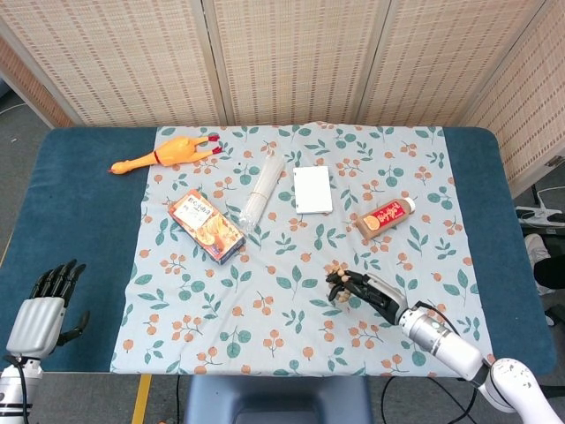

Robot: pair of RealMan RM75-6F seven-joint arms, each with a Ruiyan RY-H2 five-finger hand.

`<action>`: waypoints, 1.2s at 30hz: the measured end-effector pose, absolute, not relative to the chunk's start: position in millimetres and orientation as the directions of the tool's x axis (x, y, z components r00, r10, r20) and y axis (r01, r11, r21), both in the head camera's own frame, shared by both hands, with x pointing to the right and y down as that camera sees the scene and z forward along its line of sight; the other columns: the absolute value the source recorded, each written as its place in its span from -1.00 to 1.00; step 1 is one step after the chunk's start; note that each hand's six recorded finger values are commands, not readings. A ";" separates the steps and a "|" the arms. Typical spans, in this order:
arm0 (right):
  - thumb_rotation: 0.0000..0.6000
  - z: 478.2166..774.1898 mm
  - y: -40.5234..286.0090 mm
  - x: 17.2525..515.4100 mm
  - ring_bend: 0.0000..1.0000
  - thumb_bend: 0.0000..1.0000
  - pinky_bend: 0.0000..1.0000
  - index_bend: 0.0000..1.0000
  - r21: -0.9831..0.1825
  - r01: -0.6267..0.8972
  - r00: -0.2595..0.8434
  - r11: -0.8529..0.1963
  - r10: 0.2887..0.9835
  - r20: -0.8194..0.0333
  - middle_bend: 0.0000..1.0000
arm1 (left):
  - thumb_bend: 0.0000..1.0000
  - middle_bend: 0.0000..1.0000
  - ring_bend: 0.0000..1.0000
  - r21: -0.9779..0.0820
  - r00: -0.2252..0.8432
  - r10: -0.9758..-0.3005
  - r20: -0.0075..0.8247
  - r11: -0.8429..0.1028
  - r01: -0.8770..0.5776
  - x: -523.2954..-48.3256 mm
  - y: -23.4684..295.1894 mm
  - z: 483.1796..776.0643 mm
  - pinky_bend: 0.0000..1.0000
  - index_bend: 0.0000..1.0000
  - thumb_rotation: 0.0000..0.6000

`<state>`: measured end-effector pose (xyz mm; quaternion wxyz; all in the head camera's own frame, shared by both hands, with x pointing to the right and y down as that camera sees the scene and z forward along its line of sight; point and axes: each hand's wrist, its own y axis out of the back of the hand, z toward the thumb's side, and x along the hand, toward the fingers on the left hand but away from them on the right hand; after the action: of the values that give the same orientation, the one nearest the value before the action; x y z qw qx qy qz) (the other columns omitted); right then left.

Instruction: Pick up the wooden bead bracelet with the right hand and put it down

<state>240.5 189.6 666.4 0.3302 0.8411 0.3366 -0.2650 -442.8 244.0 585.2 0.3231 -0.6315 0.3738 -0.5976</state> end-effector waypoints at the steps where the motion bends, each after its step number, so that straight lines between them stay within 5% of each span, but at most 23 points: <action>1: -0.26 665.9 190.0 239.3 -0.83 -0.60 -0.79 -0.38 0.382 0.738 0.638 -0.557 0.391 -0.663 -0.15 | -0.12 -1.00 -1.00 -0.855 0.006 -0.858 0.513 -0.512 -0.086 -443.1 243.9 585.2 -0.81 -1.00 1.00; 6: -0.28 664.3 196.2 232.2 -0.83 -0.53 -0.79 -0.32 0.404 0.717 0.663 -0.568 0.378 -0.646 -0.15 | -0.12 -1.00 -1.00 -0.855 0.006 -0.859 0.512 -0.511 -0.087 -443.0 243.8 585.0 -0.81 -1.00 1.00; 14: -0.11 660.9 202.0 215.8 -0.83 0.43 -0.79 -0.18 0.424 0.682 0.699 -0.596 0.363 -0.616 -0.15 | -0.12 -1.00 -1.00 -0.857 0.003 -0.860 0.510 -0.508 -0.086 -444.0 244.1 583.8 -0.81 -1.00 1.00; 22: -0.04 658.8 208.9 206.5 -0.83 0.52 -0.79 -0.15 0.404 0.653 0.715 -0.640 0.347 -0.607 -0.15 | -0.12 -1.00 -1.00 -0.859 -0.001 -0.863 0.506 -0.504 -0.087 -445.9 244.1 581.8 -0.81 -1.00 1.00; 26: 0.25 658.5 209.4 207.5 -0.83 0.74 -0.79 -0.10 0.407 0.653 0.715 -0.639 0.343 -0.609 -0.15 | -0.12 -1.00 -1.00 -0.861 -0.002 -0.864 0.503 -0.501 -0.090 -446.4 244.1 580.4 -0.81 -1.00 1.00; 31: 0.99 659.2 207.5 211.9 -0.83 1.00 -0.79 -0.11 0.380 0.656 0.702 -0.652 0.342 -0.624 -0.15 | -0.11 -1.00 -1.00 -0.860 0.001 -0.864 0.504 -0.502 -0.088 -445.7 244.5 580.8 -0.81 -1.00 1.00; 36: 1.00 657.9 204.1 216.0 -0.83 1.00 -0.79 -0.11 0.349 0.657 0.689 -0.668 0.344 -0.638 -0.15 | -0.11 -1.00 -1.00 -0.860 0.001 -0.864 0.504 -0.502 -0.088 -445.1 245.0 580.5 -0.81 -1.00 1.00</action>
<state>216.0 204.1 657.9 0.2891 0.8724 0.2868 -0.2704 -445.1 245.0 580.5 0.3251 -0.6285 0.3785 -0.5967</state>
